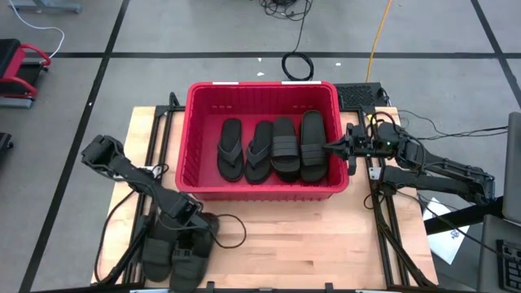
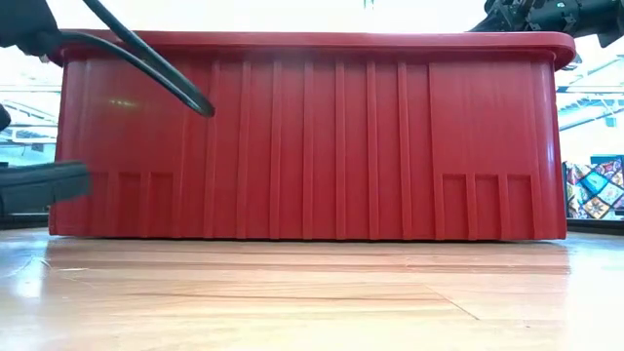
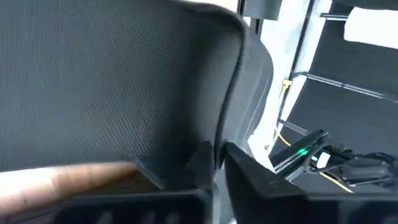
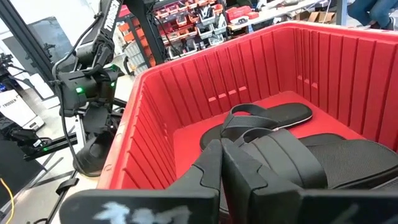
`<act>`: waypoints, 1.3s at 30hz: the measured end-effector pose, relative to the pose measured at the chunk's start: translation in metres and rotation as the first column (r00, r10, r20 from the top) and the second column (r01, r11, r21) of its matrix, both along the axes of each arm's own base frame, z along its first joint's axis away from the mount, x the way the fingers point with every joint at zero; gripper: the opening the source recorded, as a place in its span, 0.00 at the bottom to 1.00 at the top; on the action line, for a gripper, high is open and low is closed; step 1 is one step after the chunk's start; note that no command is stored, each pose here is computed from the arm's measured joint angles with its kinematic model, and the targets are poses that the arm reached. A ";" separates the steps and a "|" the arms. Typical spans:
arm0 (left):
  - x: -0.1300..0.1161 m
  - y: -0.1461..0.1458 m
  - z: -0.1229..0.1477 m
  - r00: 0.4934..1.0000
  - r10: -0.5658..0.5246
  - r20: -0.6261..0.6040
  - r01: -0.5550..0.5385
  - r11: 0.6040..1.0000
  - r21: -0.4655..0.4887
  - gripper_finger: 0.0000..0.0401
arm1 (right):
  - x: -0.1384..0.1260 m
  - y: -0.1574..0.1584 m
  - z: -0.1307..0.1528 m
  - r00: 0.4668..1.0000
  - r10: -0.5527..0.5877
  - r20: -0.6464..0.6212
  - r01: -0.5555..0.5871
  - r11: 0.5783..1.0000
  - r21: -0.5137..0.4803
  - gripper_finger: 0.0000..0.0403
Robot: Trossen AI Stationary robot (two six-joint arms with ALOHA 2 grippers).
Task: Pick and place slides into bin
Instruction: Put the right slide into the bin
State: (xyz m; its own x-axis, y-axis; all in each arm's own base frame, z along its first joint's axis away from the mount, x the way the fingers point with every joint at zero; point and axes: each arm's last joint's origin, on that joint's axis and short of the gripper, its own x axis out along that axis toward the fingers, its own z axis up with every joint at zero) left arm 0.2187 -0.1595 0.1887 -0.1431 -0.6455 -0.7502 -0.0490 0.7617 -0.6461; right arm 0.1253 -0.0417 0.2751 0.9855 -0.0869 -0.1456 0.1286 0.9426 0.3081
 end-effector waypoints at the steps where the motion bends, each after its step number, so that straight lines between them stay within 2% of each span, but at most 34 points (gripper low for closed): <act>1: 0.000 0.000 0.000 1.000 -0.002 0.005 0.002 1.000 0.002 0.04 | 0.000 0.000 0.000 1.000 0.001 -0.001 -0.001 1.000 -0.003 0.00; 10: 0.007 -0.004 0.003 0.998 0.023 0.059 -0.020 0.999 -0.050 0.03 | 0.000 0.000 0.000 1.000 0.004 -0.002 -0.004 1.000 -0.024 0.00; 14: 0.006 0.000 0.000 0.996 0.053 0.077 -0.057 0.997 0.044 0.02 | 0.000 0.000 0.000 1.000 0.005 -0.002 -0.005 1.000 -0.025 0.00; 18: 0.009 0.003 0.001 0.995 0.062 0.081 -0.065 0.997 0.033 0.02 | 0.000 0.000 0.000 1.000 0.005 -0.002 -0.005 1.000 -0.024 0.00; 26: 0.010 0.003 0.002 0.997 0.011 0.072 -0.008 0.999 -0.042 0.18 | 0.000 0.000 0.000 1.000 0.003 0.002 -0.003 1.000 0.016 0.00; 32: 0.010 0.002 0.002 0.994 -0.014 0.110 0.018 0.999 -0.037 0.37 | 0.000 0.002 0.000 0.997 0.075 0.009 -0.075 0.996 0.055 0.00; 39: 0.013 0.003 -0.002 0.988 0.021 0.150 -0.023 1.000 0.012 0.54 | 0.000 0.002 0.000 0.998 0.068 0.010 -0.069 0.995 0.067 0.00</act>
State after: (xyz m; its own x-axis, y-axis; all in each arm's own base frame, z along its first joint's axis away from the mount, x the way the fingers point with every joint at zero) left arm 0.2318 -0.1570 0.1869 -0.0142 -0.6368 -0.7709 0.0310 0.7704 -0.6369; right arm 0.1254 -0.0394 0.2752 0.9899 -0.0092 -0.1413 0.0617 0.9263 0.3718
